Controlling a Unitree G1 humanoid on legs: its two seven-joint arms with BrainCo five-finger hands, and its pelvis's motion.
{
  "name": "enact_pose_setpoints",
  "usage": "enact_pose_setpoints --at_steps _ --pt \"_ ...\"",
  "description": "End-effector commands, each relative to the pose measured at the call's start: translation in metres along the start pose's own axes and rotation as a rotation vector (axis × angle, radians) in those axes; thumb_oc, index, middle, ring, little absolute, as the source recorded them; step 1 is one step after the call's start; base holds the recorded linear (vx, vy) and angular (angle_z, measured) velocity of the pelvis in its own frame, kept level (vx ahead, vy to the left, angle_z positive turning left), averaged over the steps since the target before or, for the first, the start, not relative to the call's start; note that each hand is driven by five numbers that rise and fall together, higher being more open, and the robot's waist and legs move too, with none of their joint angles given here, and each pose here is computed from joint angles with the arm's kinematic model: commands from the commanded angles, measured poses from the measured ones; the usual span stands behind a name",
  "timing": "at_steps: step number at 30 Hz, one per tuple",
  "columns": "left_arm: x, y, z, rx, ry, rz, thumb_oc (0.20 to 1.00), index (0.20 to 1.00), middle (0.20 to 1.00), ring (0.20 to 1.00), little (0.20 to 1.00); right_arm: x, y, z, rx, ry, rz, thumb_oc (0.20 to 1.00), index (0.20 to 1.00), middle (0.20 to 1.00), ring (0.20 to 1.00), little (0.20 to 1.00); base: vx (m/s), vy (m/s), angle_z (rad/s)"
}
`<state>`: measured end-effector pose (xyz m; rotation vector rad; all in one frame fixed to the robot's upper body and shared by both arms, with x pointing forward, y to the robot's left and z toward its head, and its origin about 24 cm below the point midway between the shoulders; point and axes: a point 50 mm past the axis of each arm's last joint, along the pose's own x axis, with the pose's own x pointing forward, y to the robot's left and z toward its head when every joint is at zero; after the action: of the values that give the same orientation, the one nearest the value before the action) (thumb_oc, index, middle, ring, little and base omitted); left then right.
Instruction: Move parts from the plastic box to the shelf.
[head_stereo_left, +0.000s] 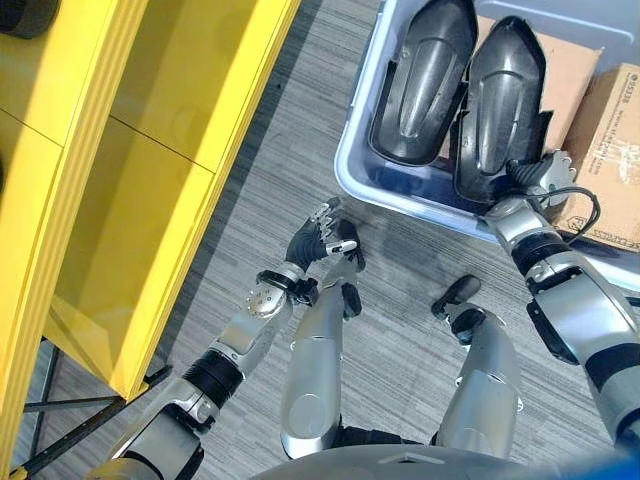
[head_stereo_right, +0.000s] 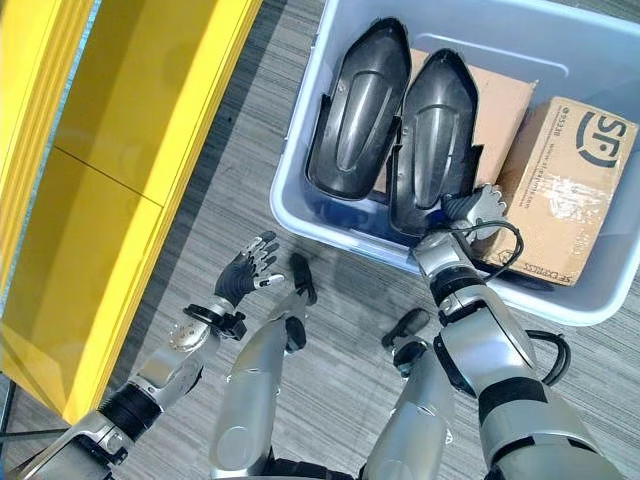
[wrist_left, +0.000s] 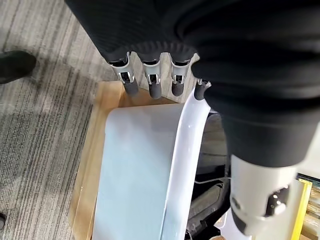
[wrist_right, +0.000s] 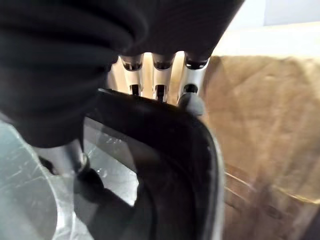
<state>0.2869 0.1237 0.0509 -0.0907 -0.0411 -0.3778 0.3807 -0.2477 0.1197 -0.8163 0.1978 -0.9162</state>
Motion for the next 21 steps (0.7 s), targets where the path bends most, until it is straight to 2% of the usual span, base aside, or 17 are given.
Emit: enact_pose_setpoints --at_steps 1,11,15,21 --pt "0.008 -0.019 0.015 -0.023 -0.121 -0.063 1.0 1.0 1.0 1.0 1.0 -0.033 0.027 -0.097 -0.108 0.318 0.113 0.2 0.2 0.2 0.2 0.2 0.0 0.0 0.0" --pt "0.002 -0.013 0.009 -0.05 -0.123 -0.031 1.0 1.0 1.0 1.0 1.0 -0.033 0.023 -0.103 0.035 0.258 0.028 0.2 0.2 0.2 0.2 0.2 -0.01 -0.017 -0.02" --pt "-0.003 -0.005 0.008 -0.039 -0.106 -0.039 1.0 1.0 1.0 1.0 1.0 -0.007 0.0 -0.078 0.094 0.124 -0.108 0.2 0.2 0.2 0.2 0.2 -0.01 -0.053 -0.09" --pt "-0.013 0.01 0.008 -0.016 -0.081 -0.05 1.0 1.0 1.0 1.0 1.0 0.022 -0.031 -0.054 0.16 0.01 -0.207 0.2 0.2 0.2 0.2 0.2 0.0 -0.077 -0.05"
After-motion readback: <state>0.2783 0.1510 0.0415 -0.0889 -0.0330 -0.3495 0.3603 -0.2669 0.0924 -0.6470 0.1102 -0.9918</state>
